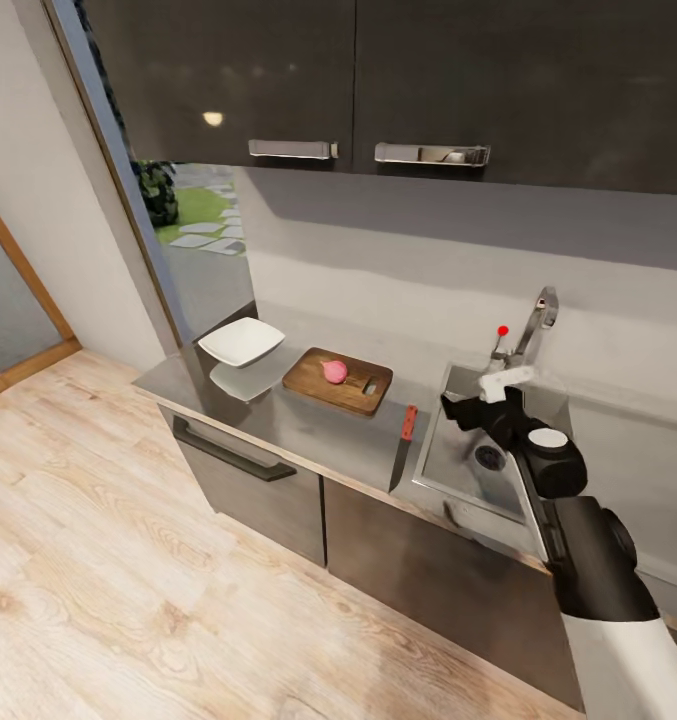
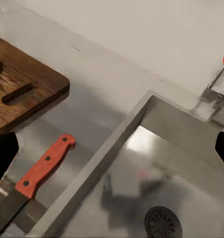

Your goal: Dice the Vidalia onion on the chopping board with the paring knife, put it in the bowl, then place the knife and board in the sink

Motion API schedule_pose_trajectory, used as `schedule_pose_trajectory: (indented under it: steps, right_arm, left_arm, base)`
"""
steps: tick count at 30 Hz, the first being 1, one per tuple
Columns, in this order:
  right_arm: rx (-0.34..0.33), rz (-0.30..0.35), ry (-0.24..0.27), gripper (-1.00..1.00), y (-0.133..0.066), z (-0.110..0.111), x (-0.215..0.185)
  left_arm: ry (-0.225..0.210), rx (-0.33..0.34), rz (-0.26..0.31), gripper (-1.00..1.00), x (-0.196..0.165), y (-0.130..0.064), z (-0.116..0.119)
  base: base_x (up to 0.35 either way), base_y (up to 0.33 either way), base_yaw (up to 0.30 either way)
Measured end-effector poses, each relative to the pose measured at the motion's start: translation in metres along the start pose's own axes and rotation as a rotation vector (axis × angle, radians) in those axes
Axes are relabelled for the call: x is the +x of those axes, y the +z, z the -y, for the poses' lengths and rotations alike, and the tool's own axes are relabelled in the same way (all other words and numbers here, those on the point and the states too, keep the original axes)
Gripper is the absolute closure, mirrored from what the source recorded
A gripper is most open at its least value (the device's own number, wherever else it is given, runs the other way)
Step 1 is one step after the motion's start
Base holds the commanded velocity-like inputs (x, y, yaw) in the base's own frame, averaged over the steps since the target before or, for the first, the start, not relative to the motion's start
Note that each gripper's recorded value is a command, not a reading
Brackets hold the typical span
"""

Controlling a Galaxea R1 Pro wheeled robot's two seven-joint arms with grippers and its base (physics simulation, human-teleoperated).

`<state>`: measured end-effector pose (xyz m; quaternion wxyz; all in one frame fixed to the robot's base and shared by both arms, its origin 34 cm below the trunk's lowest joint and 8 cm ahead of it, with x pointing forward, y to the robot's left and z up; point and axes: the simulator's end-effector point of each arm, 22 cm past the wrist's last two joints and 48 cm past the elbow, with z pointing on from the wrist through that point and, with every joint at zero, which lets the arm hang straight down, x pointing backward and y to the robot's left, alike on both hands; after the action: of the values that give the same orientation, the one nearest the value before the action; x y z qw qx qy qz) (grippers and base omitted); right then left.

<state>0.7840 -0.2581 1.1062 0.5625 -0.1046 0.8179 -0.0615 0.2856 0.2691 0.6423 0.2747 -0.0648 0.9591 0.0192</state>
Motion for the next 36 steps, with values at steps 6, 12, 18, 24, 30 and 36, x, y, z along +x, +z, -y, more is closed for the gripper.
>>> schedule_pose_trajectory:
  steps: [6,12,18,24,30,36]
  right_arm:
    - [-0.477,-0.058,-0.155,-1.0,-0.027,-0.067,0.022]
    - [-0.726,-0.053,-0.262,-1.0,-0.06,-0.089,0.031]
    - [-0.885,-0.099,-0.432,-1.0,-0.086,-0.095,0.057]
    - [-0.917,-0.103,-0.565,-1.0,-0.091,-0.093,0.069]
    - [-0.896,-0.079,-0.641,-1.0,-0.085,-0.089,0.06]
    - [-0.916,-0.055,-0.652,-1.0,-0.086,-0.1,0.056]
  left_arm:
    - [0.001,0.004,0.0,-1.0,0.0,0.0,0.002]
    - [0.0,0.003,-0.001,-1.0,0.0,0.0,0.002]
    - [0.0,0.003,-0.001,-1.0,0.0,0.0,0.001]
    - [0.001,0.005,-0.001,-1.0,0.001,0.0,0.002]
    - [0.001,0.004,0.0,-1.0,0.0,0.0,0.001]
    - [0.002,0.004,-0.001,-1.0,0.0,0.0,0.002]
  base:
    - [0.0,0.0,0.0]
    - [0.0,0.0,0.0]
    - [0.0,0.0,0.0]
    - [0.0,0.0,0.0]
    - [0.0,0.0,0.0]
    - [0.004,0.0,0.0]
